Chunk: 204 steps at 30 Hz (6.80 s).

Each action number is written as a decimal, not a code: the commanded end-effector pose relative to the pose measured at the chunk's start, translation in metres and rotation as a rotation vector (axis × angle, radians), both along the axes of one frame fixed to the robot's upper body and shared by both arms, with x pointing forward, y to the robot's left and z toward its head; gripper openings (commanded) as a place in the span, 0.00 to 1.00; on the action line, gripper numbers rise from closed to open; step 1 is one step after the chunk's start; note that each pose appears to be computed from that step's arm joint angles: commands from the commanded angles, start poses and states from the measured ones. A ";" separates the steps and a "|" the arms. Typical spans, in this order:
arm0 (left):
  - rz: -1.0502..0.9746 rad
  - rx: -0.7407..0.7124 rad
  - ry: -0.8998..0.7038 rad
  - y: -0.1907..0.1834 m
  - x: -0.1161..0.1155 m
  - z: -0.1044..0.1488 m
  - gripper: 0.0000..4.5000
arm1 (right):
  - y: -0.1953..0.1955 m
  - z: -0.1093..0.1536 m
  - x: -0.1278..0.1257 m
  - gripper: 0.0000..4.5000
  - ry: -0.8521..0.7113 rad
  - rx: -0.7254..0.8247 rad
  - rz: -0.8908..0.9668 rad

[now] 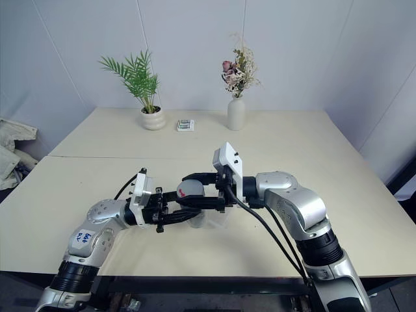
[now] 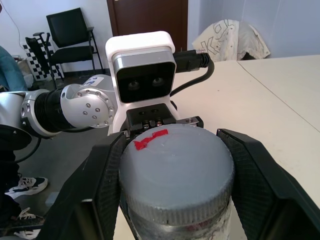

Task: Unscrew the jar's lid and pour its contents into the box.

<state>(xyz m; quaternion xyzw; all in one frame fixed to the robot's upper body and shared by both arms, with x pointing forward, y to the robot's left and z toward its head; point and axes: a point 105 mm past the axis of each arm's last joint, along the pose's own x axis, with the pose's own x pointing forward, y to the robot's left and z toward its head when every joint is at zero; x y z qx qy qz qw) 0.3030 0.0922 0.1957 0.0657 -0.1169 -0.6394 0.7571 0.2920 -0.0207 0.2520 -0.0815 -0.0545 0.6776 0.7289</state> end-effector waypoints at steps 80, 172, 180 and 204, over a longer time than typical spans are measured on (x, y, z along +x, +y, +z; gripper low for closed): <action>0.162 -0.036 -0.062 0.036 0.027 0.032 0.46 | -0.165 0.025 -0.037 1.00 -0.239 -0.128 -0.416; 1.313 -0.220 -0.067 0.196 0.128 0.061 0.46 | -0.082 0.028 -0.013 1.00 -0.216 0.113 -0.203; 1.442 -0.271 -0.048 0.237 0.116 0.031 0.46 | -0.072 0.032 -0.014 1.00 -0.231 0.115 -0.160; 1.517 -0.441 0.092 0.253 0.093 -0.040 0.53 | -0.072 0.029 -0.017 1.00 -0.222 0.107 -0.163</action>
